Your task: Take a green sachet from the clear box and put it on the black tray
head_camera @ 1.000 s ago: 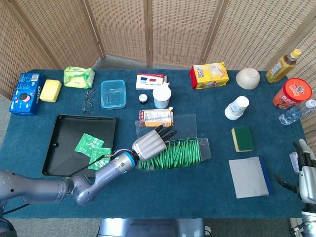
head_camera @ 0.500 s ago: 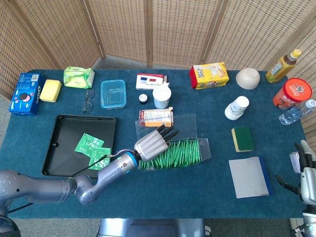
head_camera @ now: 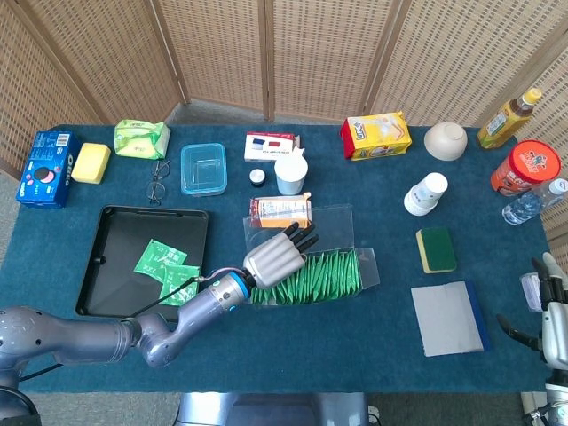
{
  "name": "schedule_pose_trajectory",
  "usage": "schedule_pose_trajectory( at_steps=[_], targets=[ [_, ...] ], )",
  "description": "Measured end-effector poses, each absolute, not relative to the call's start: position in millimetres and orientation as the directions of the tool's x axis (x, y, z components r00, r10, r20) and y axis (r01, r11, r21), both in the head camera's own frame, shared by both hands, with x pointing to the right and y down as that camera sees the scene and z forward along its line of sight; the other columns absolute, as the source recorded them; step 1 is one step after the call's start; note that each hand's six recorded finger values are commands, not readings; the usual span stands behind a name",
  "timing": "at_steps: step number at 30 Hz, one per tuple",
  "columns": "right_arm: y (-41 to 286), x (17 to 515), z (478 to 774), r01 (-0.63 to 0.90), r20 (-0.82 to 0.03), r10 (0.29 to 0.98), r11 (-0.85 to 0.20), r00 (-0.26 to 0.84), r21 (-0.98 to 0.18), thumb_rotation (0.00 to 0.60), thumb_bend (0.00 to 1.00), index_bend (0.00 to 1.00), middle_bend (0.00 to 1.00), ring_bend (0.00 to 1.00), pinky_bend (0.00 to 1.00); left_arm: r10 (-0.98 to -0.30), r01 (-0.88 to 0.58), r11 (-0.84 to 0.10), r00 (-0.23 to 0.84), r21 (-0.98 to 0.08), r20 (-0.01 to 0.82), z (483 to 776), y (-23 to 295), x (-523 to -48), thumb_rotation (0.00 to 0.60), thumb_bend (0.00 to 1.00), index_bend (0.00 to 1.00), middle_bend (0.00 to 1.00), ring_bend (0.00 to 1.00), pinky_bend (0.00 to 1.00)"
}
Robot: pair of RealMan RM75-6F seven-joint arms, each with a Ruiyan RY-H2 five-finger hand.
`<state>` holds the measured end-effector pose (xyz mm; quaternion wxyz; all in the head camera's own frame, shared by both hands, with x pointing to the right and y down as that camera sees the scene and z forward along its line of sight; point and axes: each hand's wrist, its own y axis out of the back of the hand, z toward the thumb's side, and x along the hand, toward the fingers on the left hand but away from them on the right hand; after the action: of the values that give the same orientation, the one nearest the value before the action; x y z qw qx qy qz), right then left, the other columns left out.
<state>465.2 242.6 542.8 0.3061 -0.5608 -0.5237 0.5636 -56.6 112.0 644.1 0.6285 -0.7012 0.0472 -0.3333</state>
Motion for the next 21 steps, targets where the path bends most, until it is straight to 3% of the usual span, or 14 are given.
schedule_pose_trajectory(
  at_steps=[11, 21],
  targets=[
    [241.4, 464.5, 543.2, 0.243, -0.311, 0.933, -0.264, -0.18, -0.933, 0.6, 0.21, 0.0, 0.02, 0.06, 0.2, -0.51, 0.299, -0.204, 0.781, -0.932, 0.362, 634.0, 105.6, -58.2, 0.6, 0.35, 0.64, 0.16, 0.0, 0.15],
    [238.2, 463.1, 543.7, 0.243, -0.307, 0.936, -0.261, -0.173, -0.934, 0.6, 0.21, 0.0, 0.02, 0.06, 0.2, -0.554, 0.151, -0.177, 0.802, -0.972, 0.226, 596.6, 97.3, -70.6, 0.6, 0.35, 0.65, 0.17, 0.0, 0.15]
  ],
)
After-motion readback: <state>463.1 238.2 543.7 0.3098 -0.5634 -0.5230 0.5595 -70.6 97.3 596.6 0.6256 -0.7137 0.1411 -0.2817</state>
